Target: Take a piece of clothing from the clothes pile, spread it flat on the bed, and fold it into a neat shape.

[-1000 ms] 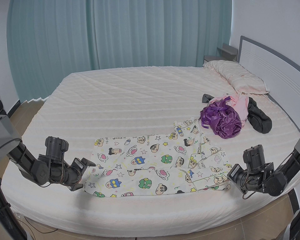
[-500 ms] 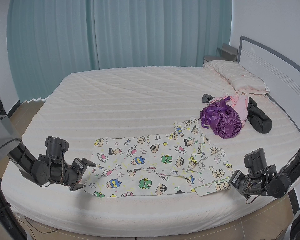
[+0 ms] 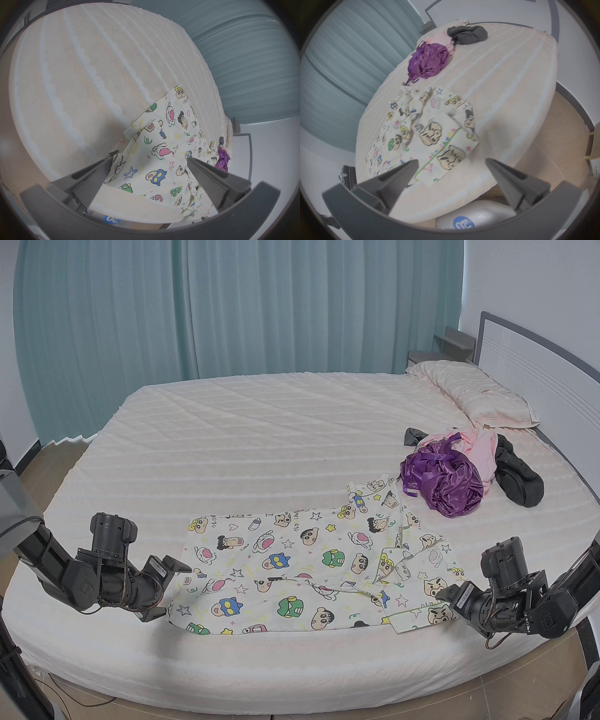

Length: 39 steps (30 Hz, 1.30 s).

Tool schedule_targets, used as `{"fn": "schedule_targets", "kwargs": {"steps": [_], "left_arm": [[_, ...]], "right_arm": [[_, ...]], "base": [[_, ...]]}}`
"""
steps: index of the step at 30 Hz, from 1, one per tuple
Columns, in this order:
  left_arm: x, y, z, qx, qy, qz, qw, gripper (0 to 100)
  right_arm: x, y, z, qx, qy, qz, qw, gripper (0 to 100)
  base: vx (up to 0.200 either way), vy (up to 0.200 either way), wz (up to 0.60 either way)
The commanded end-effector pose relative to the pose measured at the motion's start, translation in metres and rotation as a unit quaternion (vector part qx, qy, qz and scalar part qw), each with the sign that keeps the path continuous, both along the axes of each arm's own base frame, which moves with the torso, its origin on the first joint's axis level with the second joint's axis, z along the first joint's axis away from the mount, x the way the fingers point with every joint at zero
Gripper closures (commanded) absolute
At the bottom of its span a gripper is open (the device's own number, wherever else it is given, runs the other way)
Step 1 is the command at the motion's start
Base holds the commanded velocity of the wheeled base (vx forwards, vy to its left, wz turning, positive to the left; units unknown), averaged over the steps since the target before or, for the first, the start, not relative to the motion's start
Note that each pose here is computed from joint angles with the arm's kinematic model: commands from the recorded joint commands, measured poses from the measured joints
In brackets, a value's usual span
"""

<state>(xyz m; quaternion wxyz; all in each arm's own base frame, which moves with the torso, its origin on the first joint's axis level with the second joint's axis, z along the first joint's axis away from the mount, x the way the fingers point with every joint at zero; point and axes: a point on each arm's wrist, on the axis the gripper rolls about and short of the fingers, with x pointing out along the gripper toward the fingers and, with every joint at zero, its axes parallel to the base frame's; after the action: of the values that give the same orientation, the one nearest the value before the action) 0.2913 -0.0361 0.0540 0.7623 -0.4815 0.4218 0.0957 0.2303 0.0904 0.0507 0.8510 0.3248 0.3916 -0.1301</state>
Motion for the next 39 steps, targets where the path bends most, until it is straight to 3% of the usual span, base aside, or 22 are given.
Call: {"fn": "schedule_targets", "kwargs": {"steps": [1, 5, 9, 18, 27, 39], "left_arm": [[0.000, 0.000, 0.001, -0.002, -0.002, 0.001, 1.0000, 0], [0.000, 0.001, 0.002, -0.001, -0.003, 0.002, 1.0000, 0], [0.004, 0.012, 0.005, 0.000, -0.014, 0.020, 0.9997, 0], [0.006, 0.019, 0.004, 0.000, -0.017, 0.030, 0.9994, 0], [0.006, 0.018, 0.004, 0.000, -0.017, 0.029, 0.9994, 0], [0.006, 0.018, 0.003, 0.000, -0.016, 0.029, 0.9995, 0]], "right_arm": [[0.001, 0.026, 0.009, 0.022, -0.019, 0.049, 0.9984, 0], [0.023, 0.057, 0.006, 0.030, -0.032, 0.080, 0.9958, 0], [0.033, 0.090, -0.021, 0.020, -0.012, 0.111, 0.9936, 0], [0.055, 0.128, -0.031, 0.042, -0.033, 0.139, 0.9888, 0], [0.079, 0.143, -0.049, 0.037, -0.044, 0.128, 0.9901, 0], [0.112, 0.136, -0.031, 0.049, -0.092, 0.097, 0.9898, 0]], "base": [[0.000, 0.000, 0.00], [0.000, 0.000, 0.00], [0.000, 0.000, 0.00], [0.000, 0.000, 0.00], [0.000, 0.000, 0.00], [0.000, 0.000, 0.00]]}}
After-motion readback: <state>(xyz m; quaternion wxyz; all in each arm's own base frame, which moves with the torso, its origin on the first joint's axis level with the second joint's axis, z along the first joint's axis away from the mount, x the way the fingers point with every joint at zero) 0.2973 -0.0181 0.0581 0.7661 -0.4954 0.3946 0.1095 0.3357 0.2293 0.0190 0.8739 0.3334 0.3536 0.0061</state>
